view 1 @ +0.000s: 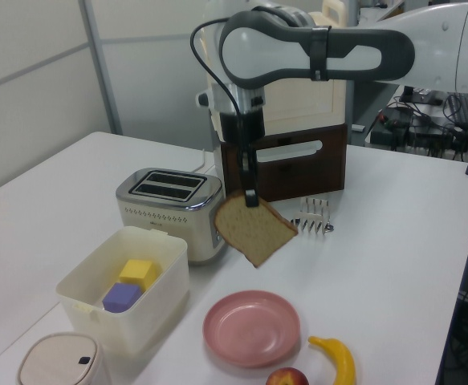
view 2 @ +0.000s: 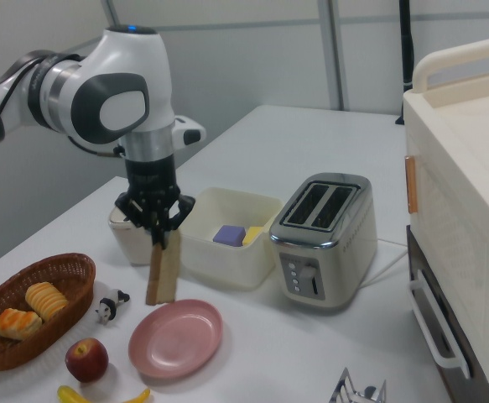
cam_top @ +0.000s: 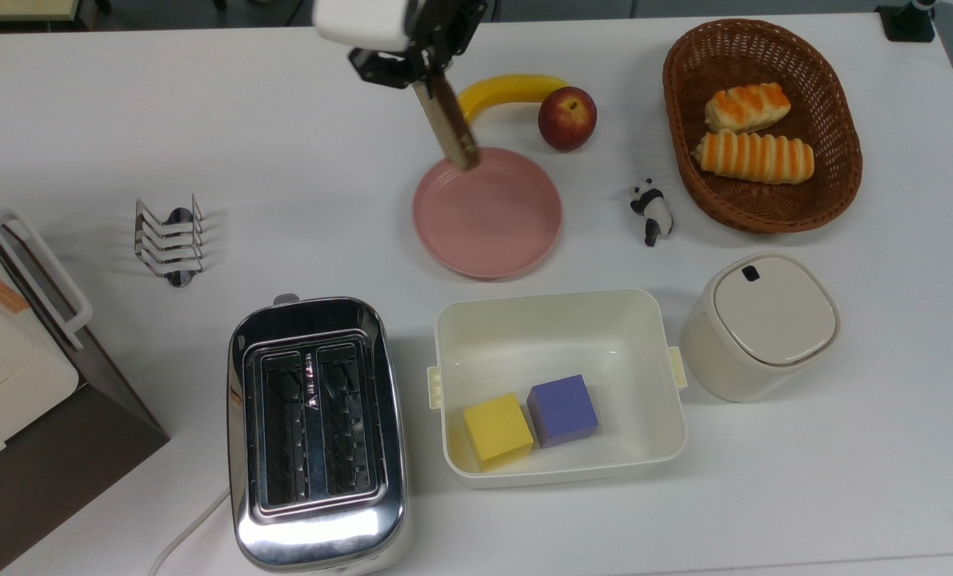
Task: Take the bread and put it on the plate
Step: 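Carry the bread slice over the pink plate and lower it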
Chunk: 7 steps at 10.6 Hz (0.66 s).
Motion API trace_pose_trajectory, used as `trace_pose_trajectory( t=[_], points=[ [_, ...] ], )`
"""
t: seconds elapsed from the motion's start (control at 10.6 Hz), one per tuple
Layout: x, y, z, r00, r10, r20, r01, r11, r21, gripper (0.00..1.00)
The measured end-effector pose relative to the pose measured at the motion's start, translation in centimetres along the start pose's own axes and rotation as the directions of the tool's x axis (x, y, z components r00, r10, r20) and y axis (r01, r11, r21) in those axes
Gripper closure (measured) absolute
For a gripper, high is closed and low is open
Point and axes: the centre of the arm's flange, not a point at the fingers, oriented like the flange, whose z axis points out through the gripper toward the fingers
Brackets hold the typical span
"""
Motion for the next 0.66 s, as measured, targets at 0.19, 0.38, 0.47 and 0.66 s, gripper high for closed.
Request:
trace_pose_trajectory(
  t=[0.19,0.38,0.47,0.66],
  points=[
    [1.6,-2.2,3.0,0.994,-0.072,0.078,0.069,0.997,0.041,0.9],
    [3.7,-3.8,7.1,0.978,-0.127,0.165,0.115,0.99,0.078,0.9],
    [4.5,-4.1,9.0,0.966,-0.162,0.199,0.146,0.985,0.092,0.9],
    [5.7,-4.3,11.7,0.95,-0.189,0.247,0.169,0.98,0.101,0.9]
  ],
)
